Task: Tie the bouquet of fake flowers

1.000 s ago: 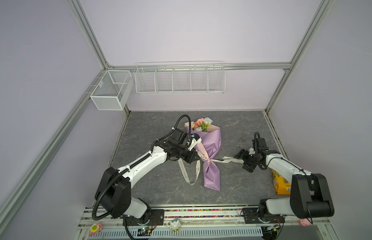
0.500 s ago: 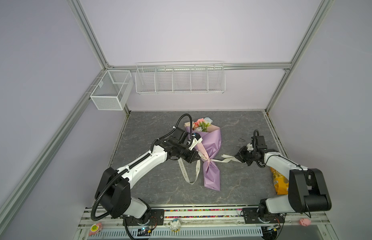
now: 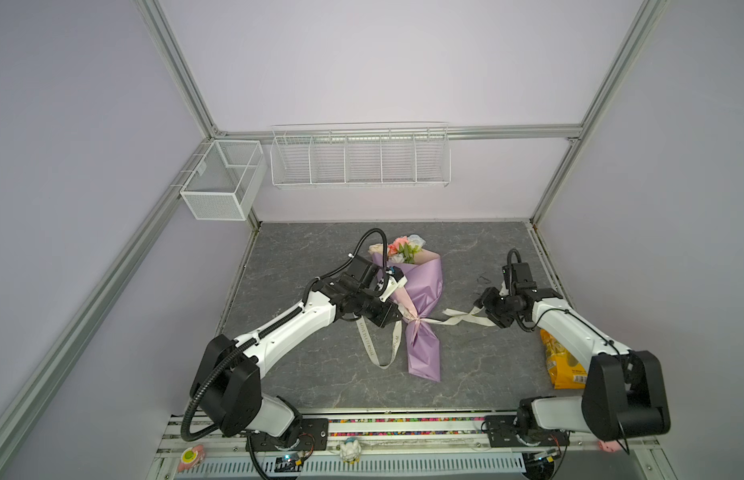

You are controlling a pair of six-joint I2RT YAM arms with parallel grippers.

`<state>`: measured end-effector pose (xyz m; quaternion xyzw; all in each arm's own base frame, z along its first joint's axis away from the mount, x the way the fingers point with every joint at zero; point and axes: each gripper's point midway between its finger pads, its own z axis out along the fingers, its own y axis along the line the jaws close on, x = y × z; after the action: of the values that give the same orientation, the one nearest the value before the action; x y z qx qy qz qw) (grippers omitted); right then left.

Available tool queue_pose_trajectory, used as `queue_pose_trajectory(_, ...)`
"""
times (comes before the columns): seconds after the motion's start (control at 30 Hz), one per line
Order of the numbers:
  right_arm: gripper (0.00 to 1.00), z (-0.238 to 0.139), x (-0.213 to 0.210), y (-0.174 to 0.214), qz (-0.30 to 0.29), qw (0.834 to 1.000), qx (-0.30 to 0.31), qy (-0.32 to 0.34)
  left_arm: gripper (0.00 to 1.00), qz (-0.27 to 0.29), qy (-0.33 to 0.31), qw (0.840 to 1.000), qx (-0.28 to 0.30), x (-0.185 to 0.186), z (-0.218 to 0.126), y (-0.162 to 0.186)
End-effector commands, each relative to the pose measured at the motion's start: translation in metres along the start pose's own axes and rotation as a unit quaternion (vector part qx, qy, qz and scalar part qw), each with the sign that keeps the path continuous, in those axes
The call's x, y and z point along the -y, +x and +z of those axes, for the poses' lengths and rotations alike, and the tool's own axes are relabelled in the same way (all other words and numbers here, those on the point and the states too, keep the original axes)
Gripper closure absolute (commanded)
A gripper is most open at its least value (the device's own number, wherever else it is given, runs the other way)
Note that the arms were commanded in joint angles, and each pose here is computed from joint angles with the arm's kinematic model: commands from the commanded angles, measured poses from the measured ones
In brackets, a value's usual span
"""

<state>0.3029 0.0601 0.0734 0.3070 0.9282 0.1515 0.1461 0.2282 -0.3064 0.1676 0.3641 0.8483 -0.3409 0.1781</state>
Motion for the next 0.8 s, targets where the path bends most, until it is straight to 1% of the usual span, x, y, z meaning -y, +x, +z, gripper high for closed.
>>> queue_pose_trajectory(0.0, 0.37, -0.004, 0.041, -0.003, -0.036, 0.994, 0.004, 0.103, 1.00, 0.018, -0.004, 1.000, 0.006, 0.005, -0.008, -0.004)
queue_pose_trajectory(0.13, 0.37, 0.000, 0.056, -0.007, -0.044, 0.991, -0.003, 0.129, 1.00, 0.020, -0.005, 1.000, 0.009, 0.007, -0.011, -0.003)
queue_pose_trajectory(0.27, 0.37, 0.011, 0.056, -0.006, -0.048, 0.991, -0.023, 0.119, 1.00, 0.021, -0.004, 1.000, 0.010, 0.008, -0.012, -0.003)
queue_pose_trajectory(0.33, 0.37, 0.011, 0.046, -0.014, -0.055, 0.992, -0.019, 0.109, 1.00, 0.022, -0.004, 1.000, 0.011, 0.007, -0.011, -0.003)
queue_pose_trajectory(0.57, 0.37, 0.025, 0.045, -0.016, -0.066, 0.990, -0.044, 0.116, 1.00, 0.019, 0.000, 1.000, 0.012, 0.009, -0.010, -0.003)
queue_pose_trajectory(0.77, 0.40, 0.032, 0.053, -0.016, -0.072, 0.986, -0.053, 0.140, 1.00, 0.020, 0.002, 1.000, 0.012, 0.010, -0.011, -0.002)
